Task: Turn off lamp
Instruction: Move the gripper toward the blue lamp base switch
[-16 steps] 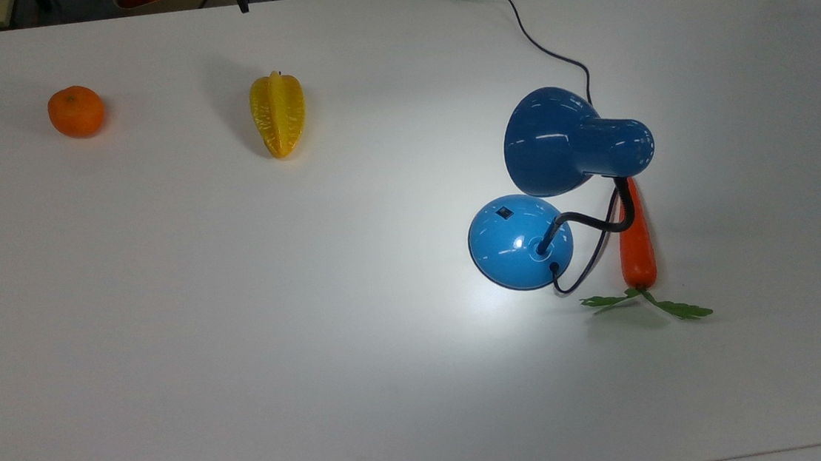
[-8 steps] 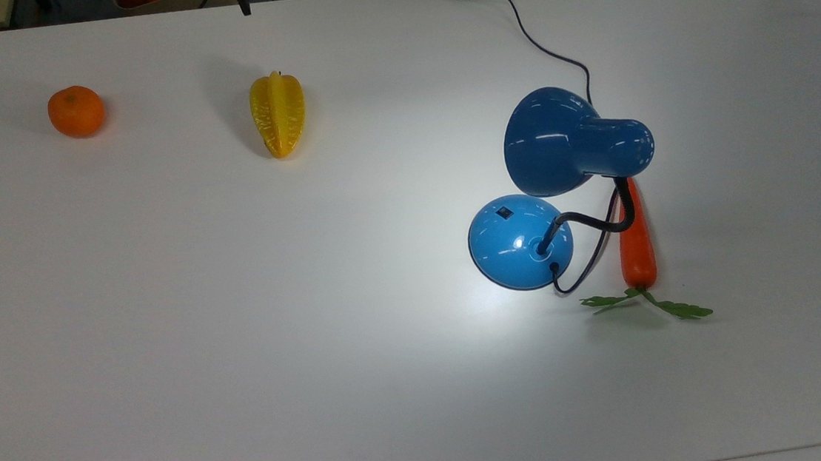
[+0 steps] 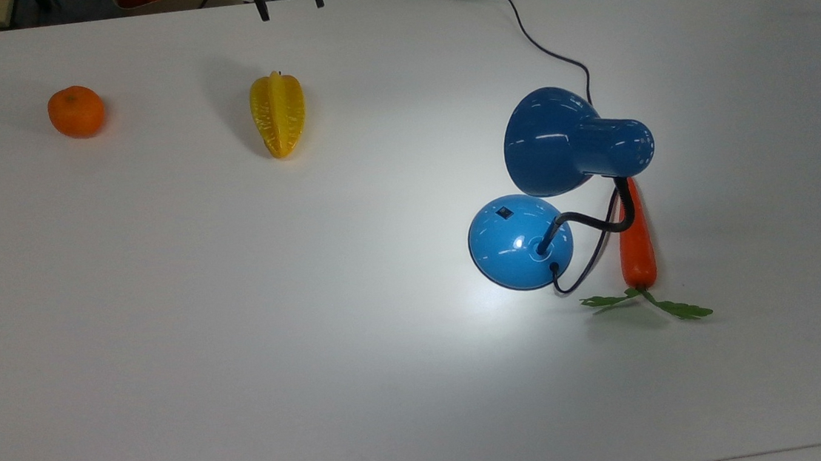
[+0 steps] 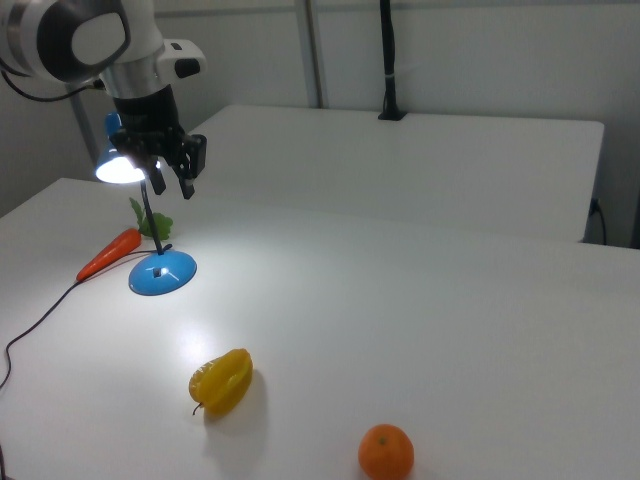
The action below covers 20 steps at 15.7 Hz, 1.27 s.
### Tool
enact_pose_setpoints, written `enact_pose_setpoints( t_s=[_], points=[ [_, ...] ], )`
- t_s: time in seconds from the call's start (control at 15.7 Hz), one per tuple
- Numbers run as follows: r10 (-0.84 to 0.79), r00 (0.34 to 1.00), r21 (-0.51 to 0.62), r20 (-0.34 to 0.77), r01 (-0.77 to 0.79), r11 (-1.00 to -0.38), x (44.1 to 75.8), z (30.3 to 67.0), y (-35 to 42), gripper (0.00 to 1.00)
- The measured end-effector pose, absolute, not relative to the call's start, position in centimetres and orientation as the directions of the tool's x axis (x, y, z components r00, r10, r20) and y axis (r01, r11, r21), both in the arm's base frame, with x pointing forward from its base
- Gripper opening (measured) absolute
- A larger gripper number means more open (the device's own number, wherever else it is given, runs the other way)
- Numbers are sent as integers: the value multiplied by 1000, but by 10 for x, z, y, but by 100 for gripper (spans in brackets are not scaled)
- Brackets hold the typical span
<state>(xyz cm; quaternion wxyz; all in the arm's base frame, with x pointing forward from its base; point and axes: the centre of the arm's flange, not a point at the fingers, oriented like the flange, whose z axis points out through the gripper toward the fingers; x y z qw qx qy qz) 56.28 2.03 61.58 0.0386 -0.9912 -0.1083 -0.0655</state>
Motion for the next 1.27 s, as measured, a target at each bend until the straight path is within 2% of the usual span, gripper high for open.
enact_pose_setpoints(
  t_s=[0.25,0.38,0.44,0.89,1.27],
  points=[
    [209,968,-62,138,219,-974,564,615,20,11],
    [209,968,-62,138,219,-974,564,614,20,7],
    [210,968,-63,137,220,-974,565,613,21,1],
    [250,963,-71,99,257,-964,571,586,45,1],
    [344,927,-56,146,355,-933,590,544,100,1]
  ],
)
